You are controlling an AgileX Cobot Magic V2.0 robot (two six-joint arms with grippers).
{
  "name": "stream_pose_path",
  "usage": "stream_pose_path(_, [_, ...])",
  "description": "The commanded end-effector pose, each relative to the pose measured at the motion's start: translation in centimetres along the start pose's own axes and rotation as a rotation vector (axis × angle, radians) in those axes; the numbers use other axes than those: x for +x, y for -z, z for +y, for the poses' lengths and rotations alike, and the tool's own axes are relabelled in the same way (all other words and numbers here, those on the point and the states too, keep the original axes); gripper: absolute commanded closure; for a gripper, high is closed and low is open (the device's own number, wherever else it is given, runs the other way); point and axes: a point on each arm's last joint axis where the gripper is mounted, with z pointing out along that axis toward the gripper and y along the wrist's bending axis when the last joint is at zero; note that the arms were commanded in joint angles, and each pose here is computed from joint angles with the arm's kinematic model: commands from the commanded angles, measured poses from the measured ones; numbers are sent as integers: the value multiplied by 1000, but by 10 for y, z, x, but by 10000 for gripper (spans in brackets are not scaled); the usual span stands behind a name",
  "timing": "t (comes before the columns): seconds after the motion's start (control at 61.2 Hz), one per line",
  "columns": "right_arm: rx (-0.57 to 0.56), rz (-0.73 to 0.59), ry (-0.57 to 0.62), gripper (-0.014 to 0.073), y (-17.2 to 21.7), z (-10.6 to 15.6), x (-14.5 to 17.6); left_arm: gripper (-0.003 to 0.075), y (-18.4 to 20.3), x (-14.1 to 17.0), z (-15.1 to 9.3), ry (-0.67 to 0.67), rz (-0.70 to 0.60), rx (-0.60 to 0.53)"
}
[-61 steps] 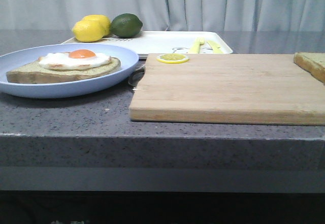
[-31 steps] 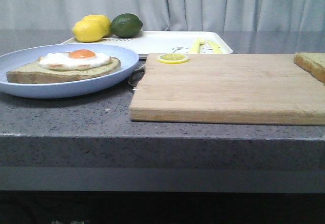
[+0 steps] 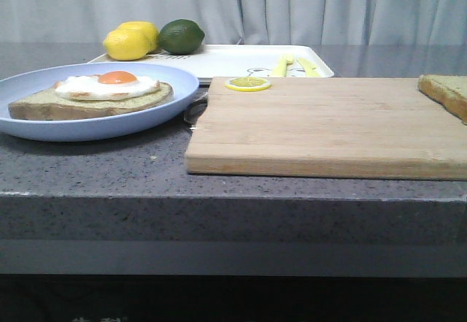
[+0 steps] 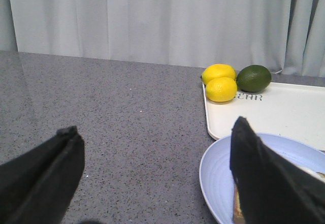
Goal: Place bread and move sandwich to tray
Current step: 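Lift the bread slice with the right gripper and carry it over the plate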
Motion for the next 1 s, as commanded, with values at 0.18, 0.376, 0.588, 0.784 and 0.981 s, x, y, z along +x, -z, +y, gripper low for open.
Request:
stream_pose_path(0.18, [-98,-45,-18,610,30,27,1,153,1,-19,-1,1,-112,6])
stream_pose_path(0.376, [-217,-154,-29,610,68,59,-1,153,1,-19,-1,1,-110,6])
stream_pose_path(0.588, [-453,-233,31,610,85,108,5,153,1,-19,-1,1,-110,6])
stream_pose_path(0.784, [-596,-142,153,610,56,175,17,153,1,-19,-1,1,-110,6])
stream_pose_path(0.981, [-755,-95,180,610,14,255,41,153,1,-19,-1,1,-110,6])
